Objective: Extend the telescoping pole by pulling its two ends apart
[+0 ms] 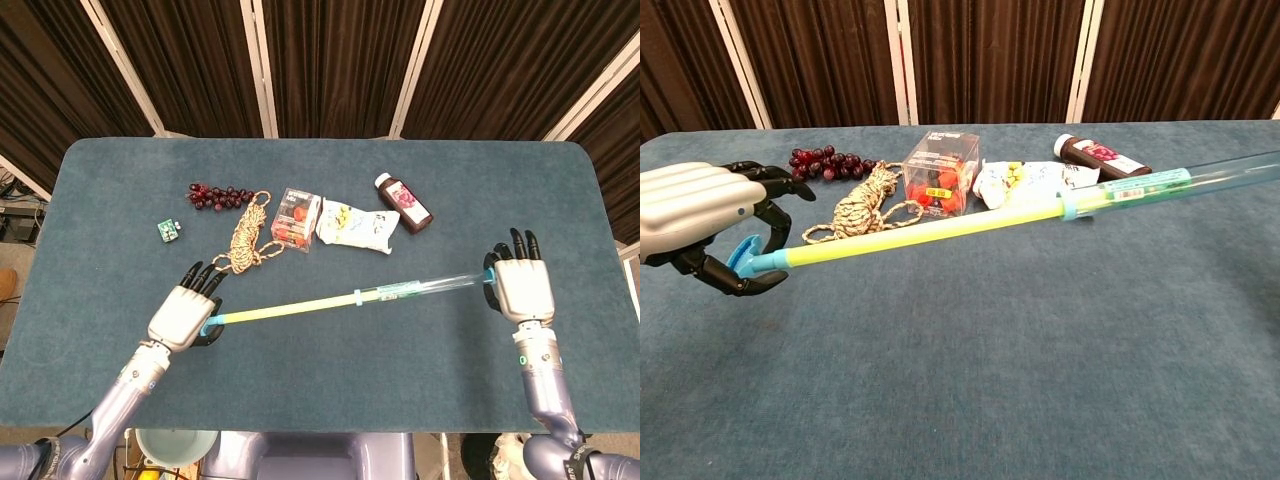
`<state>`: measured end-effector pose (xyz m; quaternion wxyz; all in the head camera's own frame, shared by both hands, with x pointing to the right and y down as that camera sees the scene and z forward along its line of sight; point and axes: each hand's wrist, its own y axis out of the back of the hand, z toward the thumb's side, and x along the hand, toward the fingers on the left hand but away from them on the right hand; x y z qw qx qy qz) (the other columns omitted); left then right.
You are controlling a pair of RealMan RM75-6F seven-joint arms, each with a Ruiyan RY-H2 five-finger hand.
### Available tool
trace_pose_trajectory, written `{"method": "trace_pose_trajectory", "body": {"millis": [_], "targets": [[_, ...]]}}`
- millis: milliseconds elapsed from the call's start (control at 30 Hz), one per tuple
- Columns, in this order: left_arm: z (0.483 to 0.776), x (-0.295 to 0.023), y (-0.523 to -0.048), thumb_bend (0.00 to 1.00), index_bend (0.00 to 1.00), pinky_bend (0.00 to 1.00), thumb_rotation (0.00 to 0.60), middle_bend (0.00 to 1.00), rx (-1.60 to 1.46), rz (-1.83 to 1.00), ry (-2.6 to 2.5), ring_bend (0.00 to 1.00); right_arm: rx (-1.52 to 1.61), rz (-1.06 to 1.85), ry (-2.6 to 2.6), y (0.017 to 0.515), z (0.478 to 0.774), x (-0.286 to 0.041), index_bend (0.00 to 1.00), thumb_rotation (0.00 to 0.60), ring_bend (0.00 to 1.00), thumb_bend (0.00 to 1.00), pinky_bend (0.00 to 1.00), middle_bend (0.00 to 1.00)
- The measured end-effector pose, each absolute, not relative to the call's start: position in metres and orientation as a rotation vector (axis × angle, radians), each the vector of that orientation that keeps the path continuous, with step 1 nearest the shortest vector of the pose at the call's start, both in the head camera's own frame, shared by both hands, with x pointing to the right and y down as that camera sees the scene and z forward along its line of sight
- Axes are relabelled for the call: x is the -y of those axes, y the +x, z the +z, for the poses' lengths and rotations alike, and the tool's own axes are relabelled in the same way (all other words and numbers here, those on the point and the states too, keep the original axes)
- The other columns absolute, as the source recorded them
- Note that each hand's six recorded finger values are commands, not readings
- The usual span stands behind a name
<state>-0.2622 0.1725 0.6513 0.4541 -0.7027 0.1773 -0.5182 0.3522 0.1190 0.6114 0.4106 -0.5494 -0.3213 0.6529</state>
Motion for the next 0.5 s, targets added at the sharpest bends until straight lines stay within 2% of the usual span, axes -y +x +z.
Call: {"method": "trace_pose_trajectory", "body": {"millis": [500], "targets": [[0.654,-0.175,-0.279,0.42,0.59,0.0,0.6,0.09,-0.418,-1.289,-1.723,0.0,0.827,1.658,-1.344,0.362,0.606,-0.115,0.92,0.6,0.04,0.56,0.0,0.3]]}}
